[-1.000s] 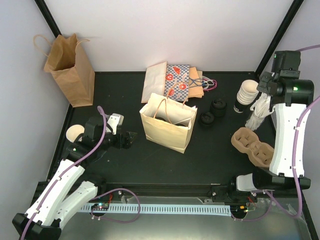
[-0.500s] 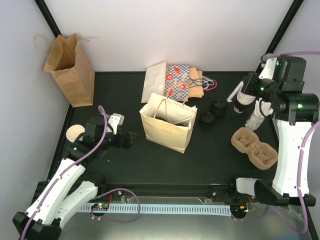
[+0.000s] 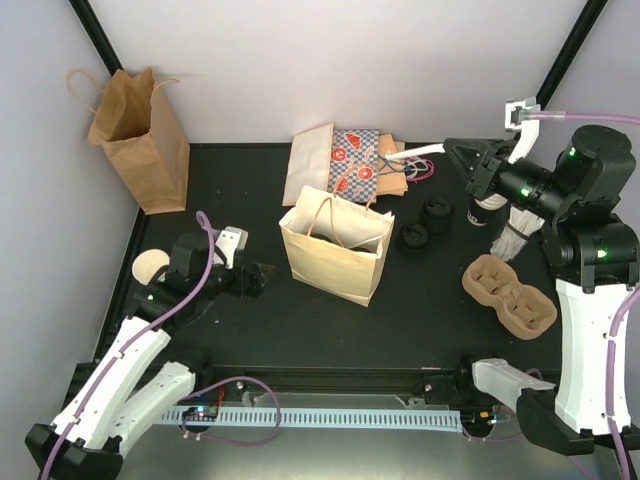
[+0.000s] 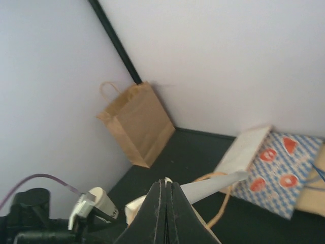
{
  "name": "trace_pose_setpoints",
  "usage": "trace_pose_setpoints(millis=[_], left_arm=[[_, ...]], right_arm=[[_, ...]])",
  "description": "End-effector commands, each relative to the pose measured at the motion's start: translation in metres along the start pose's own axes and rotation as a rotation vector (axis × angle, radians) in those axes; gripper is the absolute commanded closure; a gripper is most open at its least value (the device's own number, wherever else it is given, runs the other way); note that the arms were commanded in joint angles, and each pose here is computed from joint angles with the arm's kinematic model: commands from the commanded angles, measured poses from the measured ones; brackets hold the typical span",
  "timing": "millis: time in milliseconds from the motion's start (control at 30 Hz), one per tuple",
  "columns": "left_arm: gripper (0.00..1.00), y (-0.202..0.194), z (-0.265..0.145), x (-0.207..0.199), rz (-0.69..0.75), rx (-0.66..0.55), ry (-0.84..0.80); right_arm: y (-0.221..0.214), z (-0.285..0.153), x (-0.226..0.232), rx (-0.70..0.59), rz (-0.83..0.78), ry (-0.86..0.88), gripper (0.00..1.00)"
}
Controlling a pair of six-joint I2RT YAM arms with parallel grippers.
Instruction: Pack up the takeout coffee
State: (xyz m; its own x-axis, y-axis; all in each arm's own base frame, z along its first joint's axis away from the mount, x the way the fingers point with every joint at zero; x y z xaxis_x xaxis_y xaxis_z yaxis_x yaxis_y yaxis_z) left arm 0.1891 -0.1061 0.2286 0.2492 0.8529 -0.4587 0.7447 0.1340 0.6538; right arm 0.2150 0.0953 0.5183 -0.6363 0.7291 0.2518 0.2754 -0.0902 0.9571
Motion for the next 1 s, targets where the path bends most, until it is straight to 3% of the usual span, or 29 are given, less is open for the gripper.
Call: trace_pose_setpoints(millis=[0,433,967], left_arm=[[0.01,0.007,-0.002,0.0,0.0,-0.034,0.008],[0.01,0.007,-0.002,0.0,-0.003,-0.036,0.012],[0.01,0.007,-0.001,0.001,-0.005,-0.033,0.017]], right_arm=[[0.027,-0.009,0.035,-0.124,-0.08,0.202,0.99],[0.014,-0.002,0.074,-0.098,-0.113,0.418,0.99],[-0.03,0.01,0.069,-0.024,-0.081,0.404,0.99]])
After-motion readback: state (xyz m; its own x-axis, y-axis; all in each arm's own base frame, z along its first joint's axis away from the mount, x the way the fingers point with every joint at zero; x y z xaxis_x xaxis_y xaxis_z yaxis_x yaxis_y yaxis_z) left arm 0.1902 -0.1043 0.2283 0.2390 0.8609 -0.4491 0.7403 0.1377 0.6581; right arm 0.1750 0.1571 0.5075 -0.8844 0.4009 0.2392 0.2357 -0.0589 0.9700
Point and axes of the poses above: each gripper's point midway between its finger pads, its own z axis out along the fingers, its own x axis along the line the jaws close on, y = z × x, the point moved 5 cm from there along -z, back along the fingers, and after that the axes turned 10 degrees about -z, right-handed, at the moved point
